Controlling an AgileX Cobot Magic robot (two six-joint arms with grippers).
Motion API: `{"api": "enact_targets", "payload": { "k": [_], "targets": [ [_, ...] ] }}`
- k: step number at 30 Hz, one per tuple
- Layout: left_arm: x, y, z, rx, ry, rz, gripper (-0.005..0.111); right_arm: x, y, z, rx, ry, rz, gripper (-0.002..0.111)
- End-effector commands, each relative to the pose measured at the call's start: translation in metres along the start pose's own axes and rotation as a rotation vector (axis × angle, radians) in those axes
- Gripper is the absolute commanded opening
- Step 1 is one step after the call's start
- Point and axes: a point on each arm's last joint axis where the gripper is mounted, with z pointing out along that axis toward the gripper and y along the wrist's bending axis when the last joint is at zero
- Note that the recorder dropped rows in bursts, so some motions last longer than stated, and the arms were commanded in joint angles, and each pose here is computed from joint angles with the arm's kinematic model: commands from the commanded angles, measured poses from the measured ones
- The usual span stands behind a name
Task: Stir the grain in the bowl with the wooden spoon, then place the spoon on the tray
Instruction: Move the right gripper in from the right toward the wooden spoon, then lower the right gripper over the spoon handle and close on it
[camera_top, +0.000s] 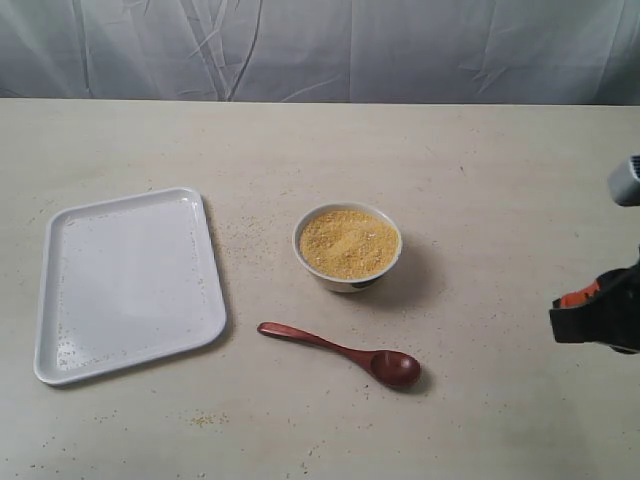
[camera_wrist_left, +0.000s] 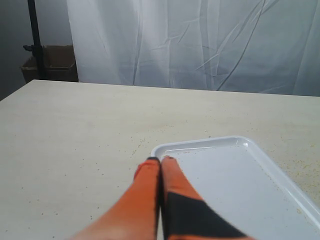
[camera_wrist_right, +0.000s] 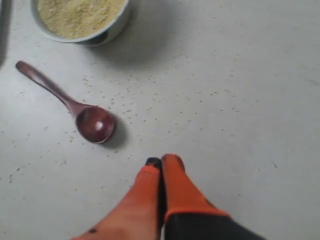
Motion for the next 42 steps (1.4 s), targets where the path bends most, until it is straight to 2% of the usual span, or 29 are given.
{"api": "enact_targets", "payload": {
  "k": [1, 8, 14, 20, 23, 27, 28, 32, 34, 42],
  "targets": [
    [0.001, 0.0, 0.0, -0.003, -0.006, -0.004, 0.0, -0.022, 0.02, 0.012, -0.082, 0.06, -0.132, -0.001],
    [0.001, 0.0, 0.0, -0.003, -0.006, -0.004, 0.0, -0.048, 0.073, 0.051, -0.196, 0.158, -0.391, -0.001],
    [0.001, 0.0, 0.0, -0.003, -0.006, -0.004, 0.0, -0.058, 0.119, 0.095, -0.21, 0.235, -0.64, -0.001],
    [0.0, 0.0, 0.0, -0.003, -0.014, -0.004, 0.0, -0.071, 0.164, 0.134, -0.235, 0.274, -0.757, -0.001],
    [0.0, 0.0, 0.0, -0.003, -0.014, -0.004, 0.0, -0.077, 0.18, 0.15, -0.2, 0.311, -0.806, -0.001],
    [0.0, 0.0, 0.0, -0.003, -0.014, -0.004, 0.0, -0.084, 0.188, 0.169, -0.159, 0.37, -0.812, 0.0],
    [0.0, 0.0, 0.0, -0.003, -0.014, -0.004, 0.0, -0.084, 0.188, 0.175, -0.152, 0.388, -0.805, 0.003],
    [0.0, 0.0, 0.0, -0.003, -0.014, -0.004, 0.0, -0.084, 0.189, 0.192, -0.128, 0.43, -0.806, 0.03],
    [0.0, 0.0, 0.0, -0.003, -0.014, -0.004, 0.0, -0.083, 0.189, 0.197, -0.124, 0.435, -0.808, 0.038],
    [0.0, 0.0, 0.0, -0.003, -0.014, -0.004, 0.0, -0.079, 0.182, 0.214, -0.056, 0.44, -0.83, 0.039]
  ]
}}
